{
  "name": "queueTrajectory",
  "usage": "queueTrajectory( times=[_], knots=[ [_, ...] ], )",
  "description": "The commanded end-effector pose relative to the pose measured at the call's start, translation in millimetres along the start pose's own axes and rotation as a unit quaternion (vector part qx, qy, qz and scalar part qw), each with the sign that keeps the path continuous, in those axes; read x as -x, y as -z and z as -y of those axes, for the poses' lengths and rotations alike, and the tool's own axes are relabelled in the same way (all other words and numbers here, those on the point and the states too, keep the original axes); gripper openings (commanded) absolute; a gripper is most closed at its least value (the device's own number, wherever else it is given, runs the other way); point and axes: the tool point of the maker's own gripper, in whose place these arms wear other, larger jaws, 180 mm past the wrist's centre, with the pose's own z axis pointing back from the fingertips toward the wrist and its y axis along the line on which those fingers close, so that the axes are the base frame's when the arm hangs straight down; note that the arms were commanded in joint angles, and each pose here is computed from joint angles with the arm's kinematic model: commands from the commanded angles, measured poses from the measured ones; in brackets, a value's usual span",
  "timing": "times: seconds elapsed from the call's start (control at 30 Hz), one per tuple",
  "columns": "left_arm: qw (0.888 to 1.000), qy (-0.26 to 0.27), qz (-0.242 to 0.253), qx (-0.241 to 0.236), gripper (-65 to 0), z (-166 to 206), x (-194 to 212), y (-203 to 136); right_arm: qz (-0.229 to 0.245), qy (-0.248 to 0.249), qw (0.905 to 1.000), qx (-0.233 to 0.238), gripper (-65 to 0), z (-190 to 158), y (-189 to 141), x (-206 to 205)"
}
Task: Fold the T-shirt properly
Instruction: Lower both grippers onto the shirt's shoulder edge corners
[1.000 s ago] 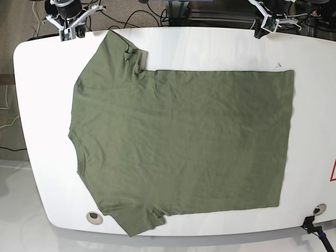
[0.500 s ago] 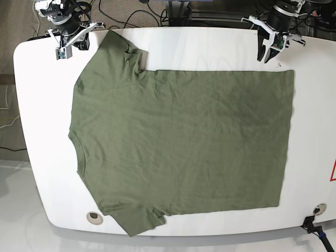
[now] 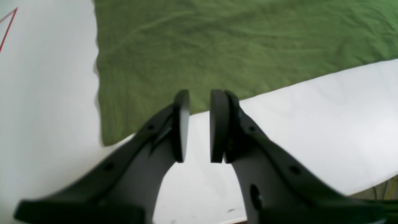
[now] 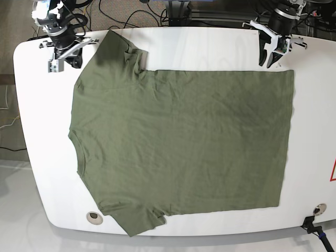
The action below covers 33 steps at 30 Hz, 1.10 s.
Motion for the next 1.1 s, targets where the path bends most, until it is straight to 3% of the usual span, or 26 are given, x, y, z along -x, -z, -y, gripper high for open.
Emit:
queueTrajectory(
  times=[0.0,0.1,0.2,0.37,0.47,0.7,1.07],
  knots=[
    [1.0,-0.003,0.007,0.0,-54.0,-2.6,-5.2,-1.4,0.028,-0.013,0.9995,-0.006,-64.0,2.0,-7.8,-14.3],
    [1.0,-0.013,-0.001,0.015,-54.1,2.2,-1.8,-1.7,0.032,-0.029,0.9982,-0.042,-59.7,-8.8,-11.0,-16.0],
    [0.999,-0.023,-0.003,0.024,-54.7,4.3,0.0,-0.5,0.035,-0.005,0.997,-0.068,-52.4,-17.6,-12.2,-15.7],
    [0.999,-0.032,0.005,0.026,-53.7,2.3,-3.6,2.0,0.03,0.038,0.9971,-0.059,-49.8,-11.2,-8.8,-12.5],
    [0.999,-0.036,-0.011,0.022,-50.9,2.2,1.7,4.7,0.026,0.027,0.9979,-0.052,-43.7,-6.4,-3.1,-11.0],
    [0.999,-0.041,-0.022,0.021,-49.4,-3.7,1.7,11.7,-0.004,0.048,0.9982,-0.035,-39.5,11.2,8.3,4.4],
    [0.999,-0.038,-0.006,0.018,-50.6,-7.2,-5.9,16.3,-0.052,0.121,0.9908,-0.03,-41.2,31.6,38.0,34.6]
  ],
)
